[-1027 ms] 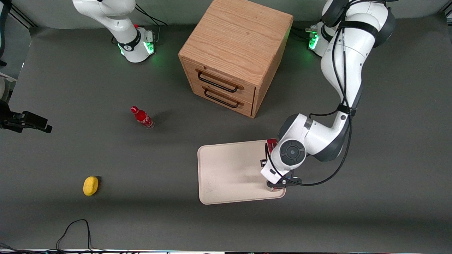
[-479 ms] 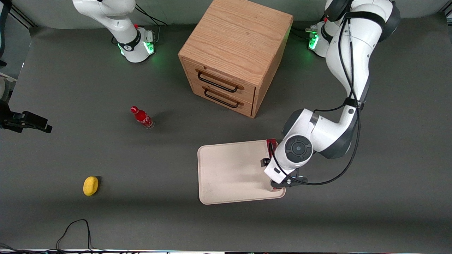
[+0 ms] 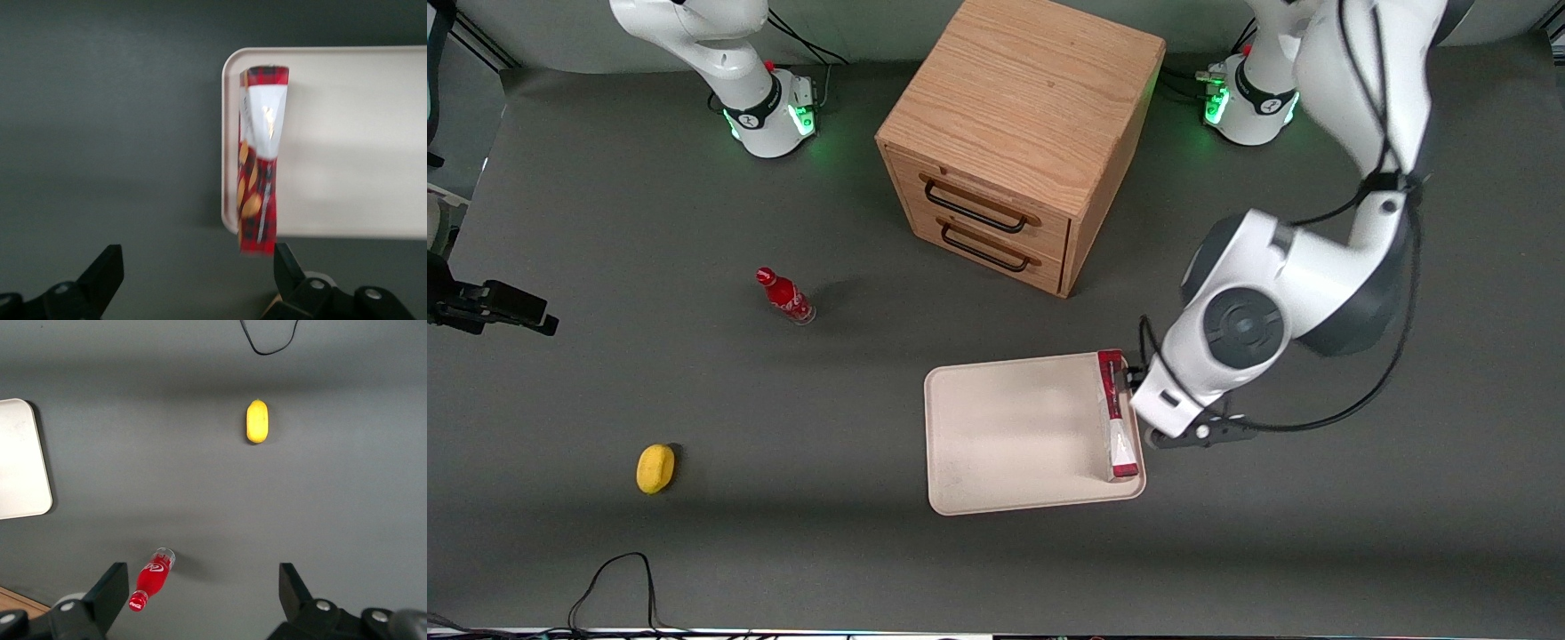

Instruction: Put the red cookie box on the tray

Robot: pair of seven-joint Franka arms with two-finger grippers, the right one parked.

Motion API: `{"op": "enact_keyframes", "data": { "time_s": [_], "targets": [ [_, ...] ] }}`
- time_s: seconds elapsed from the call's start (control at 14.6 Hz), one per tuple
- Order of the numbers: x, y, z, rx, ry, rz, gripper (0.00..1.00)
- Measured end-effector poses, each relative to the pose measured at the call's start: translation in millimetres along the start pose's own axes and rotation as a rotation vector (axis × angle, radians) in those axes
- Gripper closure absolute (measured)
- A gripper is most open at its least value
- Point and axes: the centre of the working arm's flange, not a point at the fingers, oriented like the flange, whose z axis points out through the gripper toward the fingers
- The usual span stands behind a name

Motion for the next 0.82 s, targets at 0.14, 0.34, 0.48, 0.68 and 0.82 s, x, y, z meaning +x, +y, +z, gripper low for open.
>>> {"op": "enact_keyframes", "data": {
  "time_s": [0.14,0.34,0.48,0.68,0.82],
  "targets": [
    [-13.8,-52.5,-39.5,0.001,-0.033,0.017,0.00],
    [-30.2,-140.8,-84.8,0.027,-0.038,-0.010,0.00],
    [-49.6,-183.4,-106.1,0.034,-0.023,-0.034,0.00],
    [-86.4,-232.5,-124.0,0.032,-0.014,-0.052,0.00],
    [-106.4,-266.9,-128.1,0.022,-0.010,-0.065,0.00]
  ]
}}
